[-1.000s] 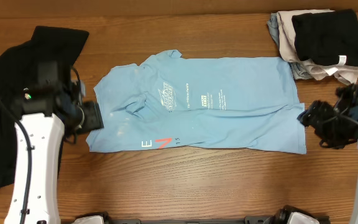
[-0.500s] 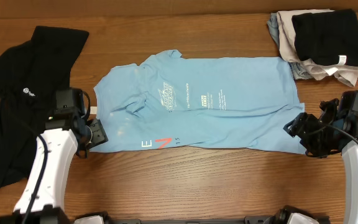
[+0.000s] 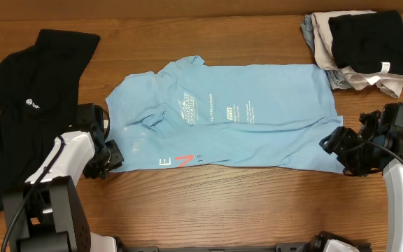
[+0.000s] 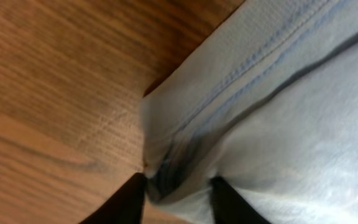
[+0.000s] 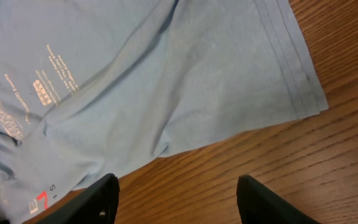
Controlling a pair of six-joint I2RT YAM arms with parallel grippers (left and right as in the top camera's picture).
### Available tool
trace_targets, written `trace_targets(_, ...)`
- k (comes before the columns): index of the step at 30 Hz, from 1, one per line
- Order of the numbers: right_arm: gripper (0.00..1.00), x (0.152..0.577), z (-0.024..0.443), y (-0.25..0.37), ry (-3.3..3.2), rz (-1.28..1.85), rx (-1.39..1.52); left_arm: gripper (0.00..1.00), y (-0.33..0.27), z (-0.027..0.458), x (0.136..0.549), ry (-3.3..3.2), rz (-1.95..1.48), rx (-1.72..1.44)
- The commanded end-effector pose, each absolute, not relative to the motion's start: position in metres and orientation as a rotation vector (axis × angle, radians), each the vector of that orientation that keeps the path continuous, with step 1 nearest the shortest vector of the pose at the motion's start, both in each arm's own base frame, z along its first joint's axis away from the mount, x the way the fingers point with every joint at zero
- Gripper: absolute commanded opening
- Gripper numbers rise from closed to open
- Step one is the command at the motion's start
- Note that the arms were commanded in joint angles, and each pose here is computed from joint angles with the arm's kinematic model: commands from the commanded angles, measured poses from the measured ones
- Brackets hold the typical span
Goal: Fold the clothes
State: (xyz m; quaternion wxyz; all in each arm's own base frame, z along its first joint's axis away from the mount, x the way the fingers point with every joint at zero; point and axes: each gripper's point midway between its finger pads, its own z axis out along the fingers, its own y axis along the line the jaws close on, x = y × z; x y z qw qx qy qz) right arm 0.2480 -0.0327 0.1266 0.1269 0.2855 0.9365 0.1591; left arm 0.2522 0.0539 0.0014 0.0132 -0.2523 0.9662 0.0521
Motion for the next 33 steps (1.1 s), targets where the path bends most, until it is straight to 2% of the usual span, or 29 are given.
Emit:
trace_targets(1, 0.63, 0.247, 0.128, -0.032, 2.724, 0.45, 0.817, 0.27, 0.057, -0.006, 0.251, 3.007, 0.177, -0.826)
trace_targets(3, 0.62, 0.246, 0.127, -0.033, 2.727, 0.444, 0.82, 0.27, 0.059, -0.006, 0.254, 2.991, 0.19, -0.823)
trace_targets(7, 0.59, 0.243, 0.123, -0.035, 2.75, 0.421, 0.836, 0.04, 0.07, -0.004, 0.258, 2.954, 0.268, -0.819)
trace_targets(18, 0.56, 0.225, 0.078, -0.036, 2.876, 0.394, 0.981, 0.04, 0.104, 0.017, 0.273, 2.876, 0.28, -0.931)
trace_targets(25, 0.43, 0.216, 0.032, -0.033, 2.931, 0.403, 1.108, 0.04, 0.108, 0.024, 0.285, 2.847, 0.269, -0.902)
trace_targets(33, 0.42, 0.199, 0.01, -0.046, 3.021, 0.239, 1.183, 0.04, 0.108, 0.024, 0.285, 2.844, 0.269, -0.901)
